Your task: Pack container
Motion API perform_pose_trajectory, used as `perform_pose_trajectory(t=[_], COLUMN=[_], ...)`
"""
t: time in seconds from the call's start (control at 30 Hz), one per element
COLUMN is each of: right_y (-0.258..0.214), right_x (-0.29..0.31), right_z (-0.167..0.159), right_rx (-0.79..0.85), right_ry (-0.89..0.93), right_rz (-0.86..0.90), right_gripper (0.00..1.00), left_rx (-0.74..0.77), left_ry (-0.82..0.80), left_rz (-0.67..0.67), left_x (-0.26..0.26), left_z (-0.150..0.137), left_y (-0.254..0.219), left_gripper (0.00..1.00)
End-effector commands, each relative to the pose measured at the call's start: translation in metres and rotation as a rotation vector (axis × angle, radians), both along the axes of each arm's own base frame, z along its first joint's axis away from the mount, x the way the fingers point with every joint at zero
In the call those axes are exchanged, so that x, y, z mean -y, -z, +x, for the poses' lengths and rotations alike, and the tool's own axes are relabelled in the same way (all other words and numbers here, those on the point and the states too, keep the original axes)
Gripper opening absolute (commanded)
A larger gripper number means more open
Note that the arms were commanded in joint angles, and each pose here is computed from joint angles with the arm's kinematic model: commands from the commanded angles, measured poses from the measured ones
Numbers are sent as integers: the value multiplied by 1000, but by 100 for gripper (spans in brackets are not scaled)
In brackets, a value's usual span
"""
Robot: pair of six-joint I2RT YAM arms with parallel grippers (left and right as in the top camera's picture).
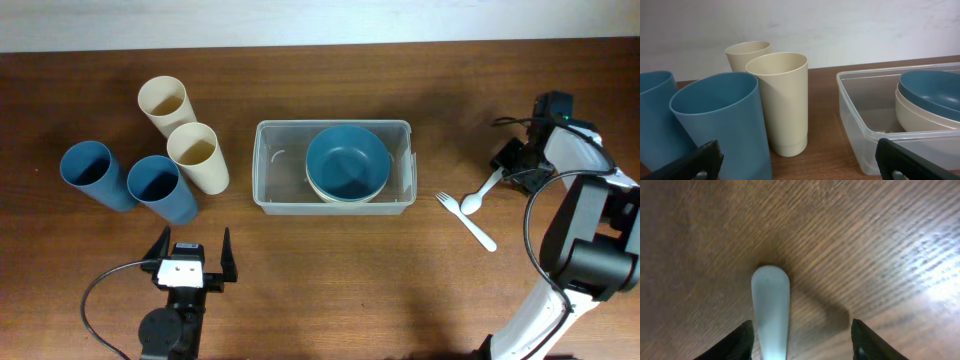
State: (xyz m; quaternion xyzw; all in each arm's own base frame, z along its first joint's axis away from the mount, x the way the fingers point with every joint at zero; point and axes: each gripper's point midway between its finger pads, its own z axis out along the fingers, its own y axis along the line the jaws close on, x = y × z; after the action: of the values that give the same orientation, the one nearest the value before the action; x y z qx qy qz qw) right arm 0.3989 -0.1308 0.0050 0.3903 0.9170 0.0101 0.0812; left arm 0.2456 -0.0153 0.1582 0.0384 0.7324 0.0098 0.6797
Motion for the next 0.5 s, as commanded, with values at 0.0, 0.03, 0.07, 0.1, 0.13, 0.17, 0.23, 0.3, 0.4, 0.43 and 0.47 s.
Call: perform_pose_trajectory(t=[0.0,0.03,0.07,0.1,0.13,0.17,0.23,0.3,0.4,0.43,0.47], right_y=[10,13,17,19,23,25,31,35,39,39,39], right_x=[5,5,4,4,4,3,1,-1,-5,-7,-8], right_z=[4,4,5,5,5,6,7,7,6,6,6], right_rx=[-12,-13,-17,-17,-22,-23,-23,-27,-35,-37,-39], right_ry=[-8,-12,-14,-19,-21,-21,-24,-26,-33,-36,-40], right_rz=[-17,-14,-13,-10,-8,-4,10,21,28,29,29], right_gripper=[54,54,54,54,53,52,48,41,31,27,23], left_rx=[4,4,4,4,4,4,4,4,4,4,4], left_ry=[-7,-7,-7,-7,-7,-7,-7,-7,-7,-7,-7], left_rz=[12,12,12,12,12,12,12,12,12,12,12], left_x=[-2,-2,-2,-2,-2,-2,-2,-2,-2,-2,-2], left_z=[0,0,0,0,0,0,0,0,0,0,0], left_y=[0,0,0,0,0,0,0,0,0,0,0], left_gripper=[100,99,99,99,100,100,99,99,99,100,99])
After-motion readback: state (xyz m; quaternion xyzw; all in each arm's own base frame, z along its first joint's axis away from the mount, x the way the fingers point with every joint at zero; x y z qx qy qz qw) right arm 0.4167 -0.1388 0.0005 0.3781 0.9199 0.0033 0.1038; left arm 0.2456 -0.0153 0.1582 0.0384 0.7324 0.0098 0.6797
